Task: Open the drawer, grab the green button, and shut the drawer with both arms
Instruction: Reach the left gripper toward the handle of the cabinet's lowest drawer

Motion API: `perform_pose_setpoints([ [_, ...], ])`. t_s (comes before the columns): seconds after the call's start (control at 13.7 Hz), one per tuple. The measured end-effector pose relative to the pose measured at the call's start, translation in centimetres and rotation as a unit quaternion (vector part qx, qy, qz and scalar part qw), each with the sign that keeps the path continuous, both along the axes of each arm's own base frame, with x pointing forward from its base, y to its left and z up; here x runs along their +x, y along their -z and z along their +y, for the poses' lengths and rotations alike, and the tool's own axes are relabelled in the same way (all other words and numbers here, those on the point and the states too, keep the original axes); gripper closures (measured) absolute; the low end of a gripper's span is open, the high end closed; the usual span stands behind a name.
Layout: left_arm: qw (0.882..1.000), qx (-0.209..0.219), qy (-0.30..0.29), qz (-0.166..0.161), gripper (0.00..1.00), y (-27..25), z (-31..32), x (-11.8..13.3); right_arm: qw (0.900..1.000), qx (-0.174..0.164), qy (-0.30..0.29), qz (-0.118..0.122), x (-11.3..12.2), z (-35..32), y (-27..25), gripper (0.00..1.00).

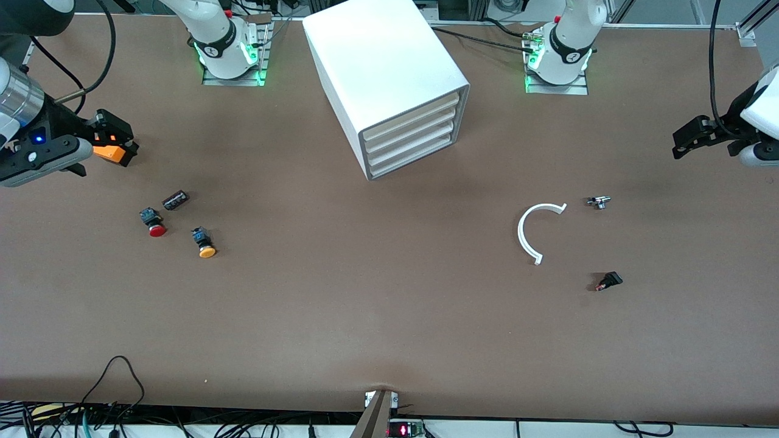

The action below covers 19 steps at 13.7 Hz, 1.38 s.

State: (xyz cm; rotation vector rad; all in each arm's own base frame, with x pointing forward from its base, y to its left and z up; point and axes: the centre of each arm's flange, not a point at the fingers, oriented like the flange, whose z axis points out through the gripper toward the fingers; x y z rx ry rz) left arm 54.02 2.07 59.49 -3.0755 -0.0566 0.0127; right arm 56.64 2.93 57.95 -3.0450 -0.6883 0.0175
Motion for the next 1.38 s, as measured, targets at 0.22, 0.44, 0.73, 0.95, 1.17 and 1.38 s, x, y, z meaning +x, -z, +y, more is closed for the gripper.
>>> perform_pose_setpoints([
  [0.22, 1.0, -0.002, 0.005, 0.002, 0.0, 0.2, -0.3, 0.0, 1.0, 0.0, 0.005, 0.002, 0.1, -0.6, 0.2, 0.0],
  [0.44, 0.999, -0.031, 0.03, 0.03, 0.0, 1.1, -2.3, -0.3, 1.0, 0.0, 0.008, 0.001, 0.2, -0.9, 0.2, 0.0],
  [0.73, 0.988, -0.099, 0.076, 0.094, 0.0, 5.9, -7.2, 0.5, 1.0, 0.0, 0.008, 0.0, 0.2, -0.9, 0.1, 0.0],
  [0.95, 0.973, -0.149, 0.097, 0.15, 0.0, 11.6, -10.9, 1.8, 1.0, 0.0, 0.008, 0.0, 0.2, -0.8, 0.1, 0.0],
  [1.17, 0.942, -0.235, 0.119, 0.208, 0.0, 17.5, -15.0, 2.4, 1.0, 0.0, 0.008, 0.0, 0.2, -0.8, 0.1, 0.0],
  [1.38, 0.903, -0.307, 0.165, 0.252, 0.0, 23.1, -18.9, 2.3, 1.0, 0.0, 0.008, -0.001, 0.3, -0.9, 0.0, 0.0],
])
